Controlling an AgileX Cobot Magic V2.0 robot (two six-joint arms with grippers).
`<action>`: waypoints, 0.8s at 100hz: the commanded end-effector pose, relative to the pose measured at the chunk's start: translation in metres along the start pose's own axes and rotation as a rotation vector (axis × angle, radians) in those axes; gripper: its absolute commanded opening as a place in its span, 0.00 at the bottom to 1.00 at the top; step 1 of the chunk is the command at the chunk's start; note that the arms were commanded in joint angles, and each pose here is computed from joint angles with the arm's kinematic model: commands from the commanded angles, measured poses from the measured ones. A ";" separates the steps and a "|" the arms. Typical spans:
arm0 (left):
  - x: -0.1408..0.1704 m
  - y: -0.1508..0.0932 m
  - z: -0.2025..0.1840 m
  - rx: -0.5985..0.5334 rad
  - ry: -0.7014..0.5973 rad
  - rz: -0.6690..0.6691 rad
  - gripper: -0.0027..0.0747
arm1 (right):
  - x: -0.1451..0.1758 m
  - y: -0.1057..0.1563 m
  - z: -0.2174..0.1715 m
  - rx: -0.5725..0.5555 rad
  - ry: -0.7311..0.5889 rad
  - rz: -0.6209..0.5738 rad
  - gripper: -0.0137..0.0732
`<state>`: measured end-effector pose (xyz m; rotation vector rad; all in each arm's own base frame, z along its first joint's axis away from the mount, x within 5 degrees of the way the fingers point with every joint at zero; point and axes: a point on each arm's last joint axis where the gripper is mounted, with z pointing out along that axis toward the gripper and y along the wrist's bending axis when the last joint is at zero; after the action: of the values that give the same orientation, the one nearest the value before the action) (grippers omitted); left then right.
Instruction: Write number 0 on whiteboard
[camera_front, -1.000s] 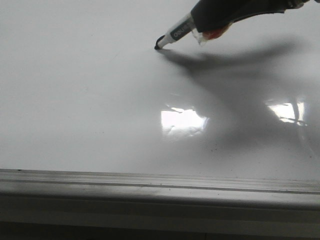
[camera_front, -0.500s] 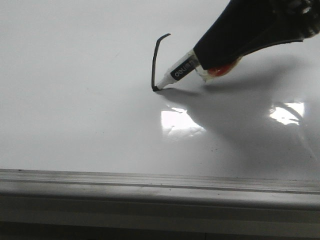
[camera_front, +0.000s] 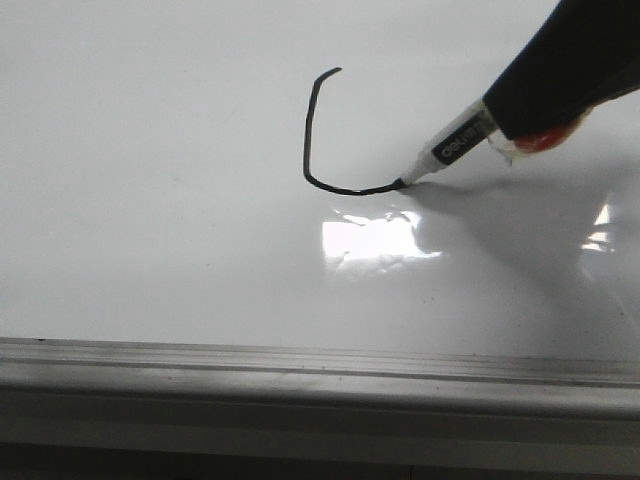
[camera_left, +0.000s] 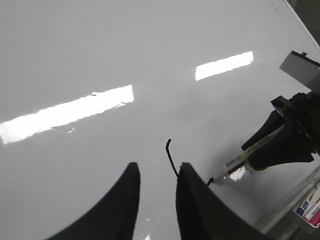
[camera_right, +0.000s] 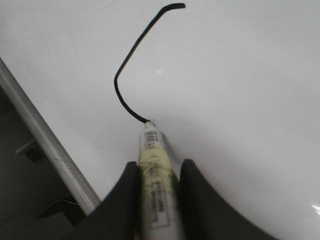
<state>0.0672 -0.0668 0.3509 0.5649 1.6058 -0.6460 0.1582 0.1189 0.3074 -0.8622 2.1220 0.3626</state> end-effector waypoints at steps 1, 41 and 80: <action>-0.011 -0.005 -0.001 0.047 -0.055 0.000 0.24 | -0.007 -0.012 -0.006 0.110 -0.021 -0.070 0.10; -0.012 -0.006 -0.001 0.057 -0.061 0.000 0.24 | -0.026 -0.019 -0.018 0.187 -0.079 -0.077 0.10; -0.013 -0.007 -0.001 0.070 -0.070 0.000 0.24 | -0.048 -0.024 0.002 0.184 -0.087 -0.080 0.10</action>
<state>0.0661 -0.0680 0.3523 0.5733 1.5887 -0.6643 0.1837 0.1241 0.3395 -0.7948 2.0467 0.2353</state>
